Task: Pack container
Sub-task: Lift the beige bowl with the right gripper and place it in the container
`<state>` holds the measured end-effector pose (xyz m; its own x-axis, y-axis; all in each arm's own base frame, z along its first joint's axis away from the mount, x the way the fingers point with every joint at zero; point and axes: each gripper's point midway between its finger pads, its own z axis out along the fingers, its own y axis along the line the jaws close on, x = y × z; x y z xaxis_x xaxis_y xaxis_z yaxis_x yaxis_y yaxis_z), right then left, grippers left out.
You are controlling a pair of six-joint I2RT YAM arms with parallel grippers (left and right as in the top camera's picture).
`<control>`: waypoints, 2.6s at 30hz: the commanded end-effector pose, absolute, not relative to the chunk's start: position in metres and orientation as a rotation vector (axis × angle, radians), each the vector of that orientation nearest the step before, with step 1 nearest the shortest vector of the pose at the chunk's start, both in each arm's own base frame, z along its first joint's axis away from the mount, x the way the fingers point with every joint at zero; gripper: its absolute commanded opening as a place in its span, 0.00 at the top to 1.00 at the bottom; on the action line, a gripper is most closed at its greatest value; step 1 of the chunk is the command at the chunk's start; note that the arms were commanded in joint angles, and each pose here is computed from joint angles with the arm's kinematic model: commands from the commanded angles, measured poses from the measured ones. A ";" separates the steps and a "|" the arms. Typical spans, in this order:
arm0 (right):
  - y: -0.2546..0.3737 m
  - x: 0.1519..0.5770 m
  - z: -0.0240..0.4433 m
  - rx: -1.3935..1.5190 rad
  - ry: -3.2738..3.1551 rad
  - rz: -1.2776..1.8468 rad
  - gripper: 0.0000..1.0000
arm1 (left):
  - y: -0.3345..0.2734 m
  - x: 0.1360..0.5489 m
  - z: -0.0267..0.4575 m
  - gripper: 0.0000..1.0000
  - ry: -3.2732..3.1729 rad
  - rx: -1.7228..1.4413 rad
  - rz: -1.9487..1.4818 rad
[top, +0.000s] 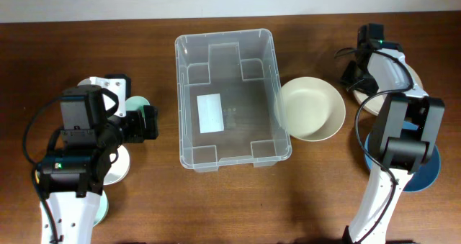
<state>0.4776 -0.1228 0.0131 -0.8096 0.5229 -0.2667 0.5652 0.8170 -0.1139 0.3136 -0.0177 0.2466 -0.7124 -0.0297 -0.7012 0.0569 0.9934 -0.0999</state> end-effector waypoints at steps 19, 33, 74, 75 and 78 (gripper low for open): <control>-0.144 0.495 0.020 0.666 2.733 -0.439 0.96 | -0.018 0.317 0.254 0.00 2.338 0.009 -0.149; -0.138 0.524 0.112 0.352 2.623 -0.476 0.96 | -0.018 0.317 0.254 0.01 2.339 0.009 -0.150; 0.317 0.393 0.110 -1.784 2.104 0.204 0.96 | 0.087 0.306 0.295 0.01 2.278 -0.361 0.098; 0.317 0.396 0.107 -1.777 2.097 0.201 0.96 | 0.091 0.305 0.293 0.01 2.284 -0.376 0.103; 0.314 0.398 0.105 -1.763 2.110 0.201 0.80 | 0.090 0.306 0.292 0.01 2.288 -0.374 0.098</control>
<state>0.3963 0.3182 0.1020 -0.1325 -0.9204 -0.3679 -0.9725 0.1925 -0.1315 0.3037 0.0883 0.2900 -0.6414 -0.2234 -0.7340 -0.2894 0.9564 -0.0381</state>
